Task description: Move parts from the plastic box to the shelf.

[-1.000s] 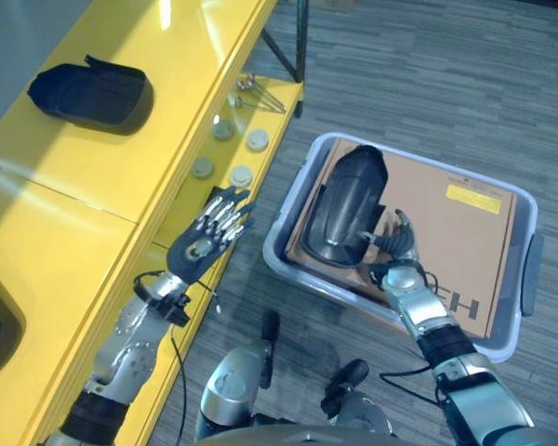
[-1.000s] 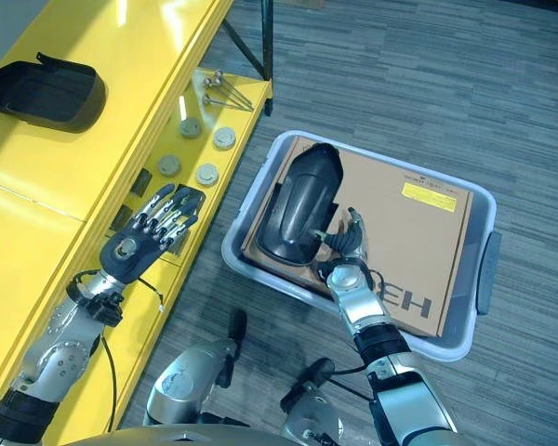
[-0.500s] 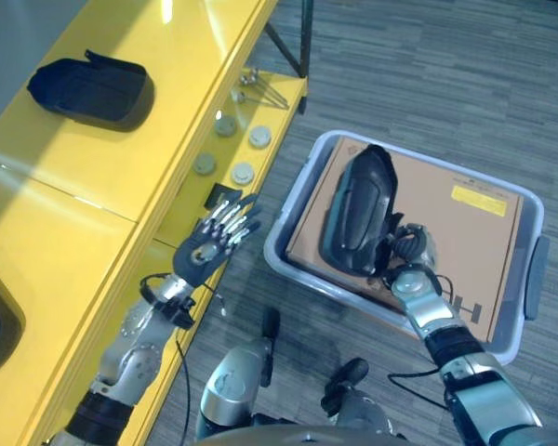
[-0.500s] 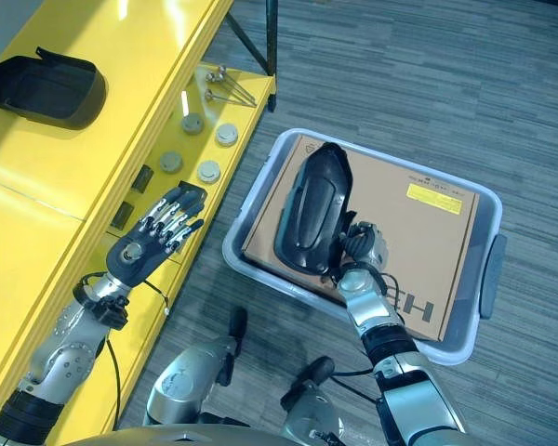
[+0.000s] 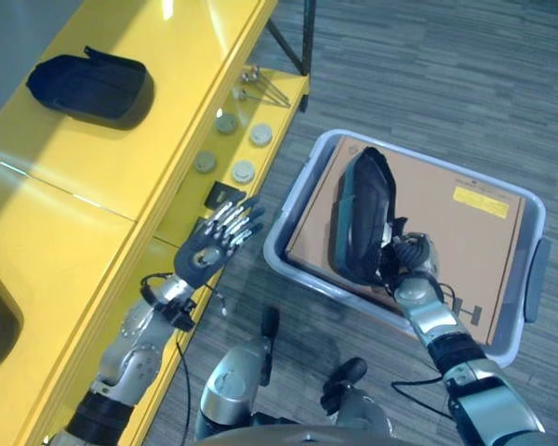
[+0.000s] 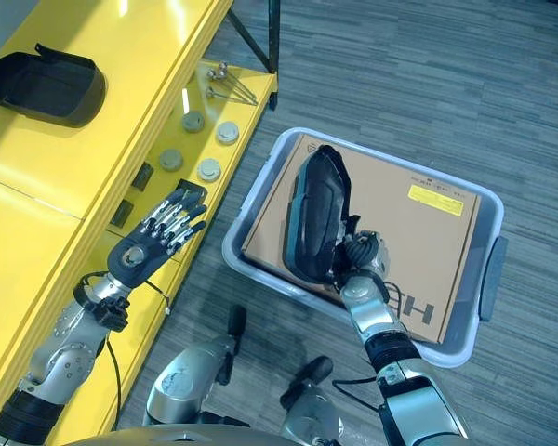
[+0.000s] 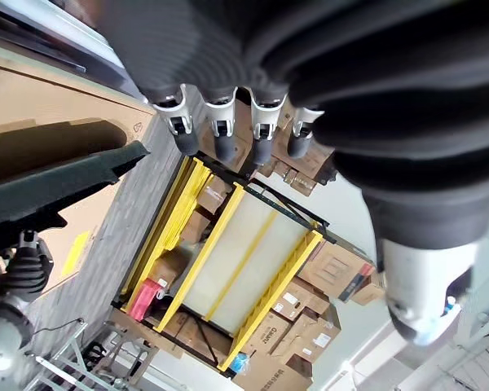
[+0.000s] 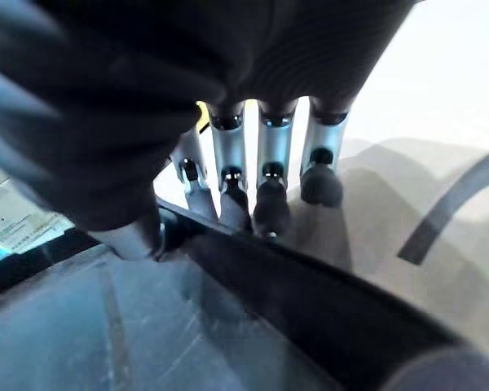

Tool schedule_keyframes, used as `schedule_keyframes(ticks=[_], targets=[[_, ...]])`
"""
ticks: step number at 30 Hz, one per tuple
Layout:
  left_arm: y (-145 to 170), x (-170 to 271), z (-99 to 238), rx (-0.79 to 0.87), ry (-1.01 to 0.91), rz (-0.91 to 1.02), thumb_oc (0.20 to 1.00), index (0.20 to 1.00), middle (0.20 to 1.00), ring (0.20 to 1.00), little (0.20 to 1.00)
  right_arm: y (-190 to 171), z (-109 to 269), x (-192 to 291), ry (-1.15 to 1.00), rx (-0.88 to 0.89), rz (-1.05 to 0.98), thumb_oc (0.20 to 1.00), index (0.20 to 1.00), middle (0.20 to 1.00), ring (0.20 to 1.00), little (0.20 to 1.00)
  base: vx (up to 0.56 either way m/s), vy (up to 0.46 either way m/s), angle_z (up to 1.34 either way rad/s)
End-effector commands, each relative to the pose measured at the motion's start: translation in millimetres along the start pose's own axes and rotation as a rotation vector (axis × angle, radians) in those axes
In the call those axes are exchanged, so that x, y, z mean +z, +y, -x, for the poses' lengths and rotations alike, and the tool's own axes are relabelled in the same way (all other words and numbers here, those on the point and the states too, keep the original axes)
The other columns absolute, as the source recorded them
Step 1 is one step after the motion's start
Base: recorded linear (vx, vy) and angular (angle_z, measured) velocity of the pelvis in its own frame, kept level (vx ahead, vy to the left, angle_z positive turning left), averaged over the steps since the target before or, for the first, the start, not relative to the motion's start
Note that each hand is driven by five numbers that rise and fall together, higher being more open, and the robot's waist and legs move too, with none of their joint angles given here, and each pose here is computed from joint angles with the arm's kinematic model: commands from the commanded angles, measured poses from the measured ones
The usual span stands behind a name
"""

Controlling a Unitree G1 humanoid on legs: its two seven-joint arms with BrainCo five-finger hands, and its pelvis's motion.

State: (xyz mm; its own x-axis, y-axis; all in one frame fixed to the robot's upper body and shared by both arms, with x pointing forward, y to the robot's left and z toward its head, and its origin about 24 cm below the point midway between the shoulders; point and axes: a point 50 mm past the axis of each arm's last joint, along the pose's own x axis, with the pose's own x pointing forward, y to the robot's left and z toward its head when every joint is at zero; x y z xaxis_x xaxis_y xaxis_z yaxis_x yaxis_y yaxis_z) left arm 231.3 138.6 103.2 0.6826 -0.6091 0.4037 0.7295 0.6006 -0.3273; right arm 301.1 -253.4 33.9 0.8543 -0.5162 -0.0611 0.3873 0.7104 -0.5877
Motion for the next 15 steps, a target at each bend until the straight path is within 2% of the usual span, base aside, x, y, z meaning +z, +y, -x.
schedule_keyframes(ticks=[1,5,8,15], targets=[[-12.3,14.1,0.1,-0.065,-0.082,-0.038,1.000,1.000,1.000,1.000,1.000,-12.2,2.3,21.2,-0.099,-0.075,-0.150,0.200,0.200,0.200,0.200,0.200,0.10,-0.038,-0.03],[-9.2,14.1,5.9,-0.003,-0.076,0.009,1.000,1.000,1.000,1.000,1.000,-23.1,7.1,30.8,-0.149,-0.111,-0.229,0.200,0.200,0.200,0.200,0.200,0.12,-0.061,-0.06],[-2.1,9.8,12.3,0.104,-0.043,0.062,1.000,1.000,1.000,1.000,1.000,-27.3,13.7,31.5,-0.151,-0.140,-0.279,0.200,0.200,0.200,0.200,0.200,0.10,-0.085,-0.08],[-3.0,0.0,14.7,0.100,0.048,0.067,1.000,1.000,1.000,1.000,1.000,-31.5,18.6,27.8,-0.131,-0.159,-0.325,0.200,0.200,0.200,0.200,0.200,0.06,-0.098,-0.07]])
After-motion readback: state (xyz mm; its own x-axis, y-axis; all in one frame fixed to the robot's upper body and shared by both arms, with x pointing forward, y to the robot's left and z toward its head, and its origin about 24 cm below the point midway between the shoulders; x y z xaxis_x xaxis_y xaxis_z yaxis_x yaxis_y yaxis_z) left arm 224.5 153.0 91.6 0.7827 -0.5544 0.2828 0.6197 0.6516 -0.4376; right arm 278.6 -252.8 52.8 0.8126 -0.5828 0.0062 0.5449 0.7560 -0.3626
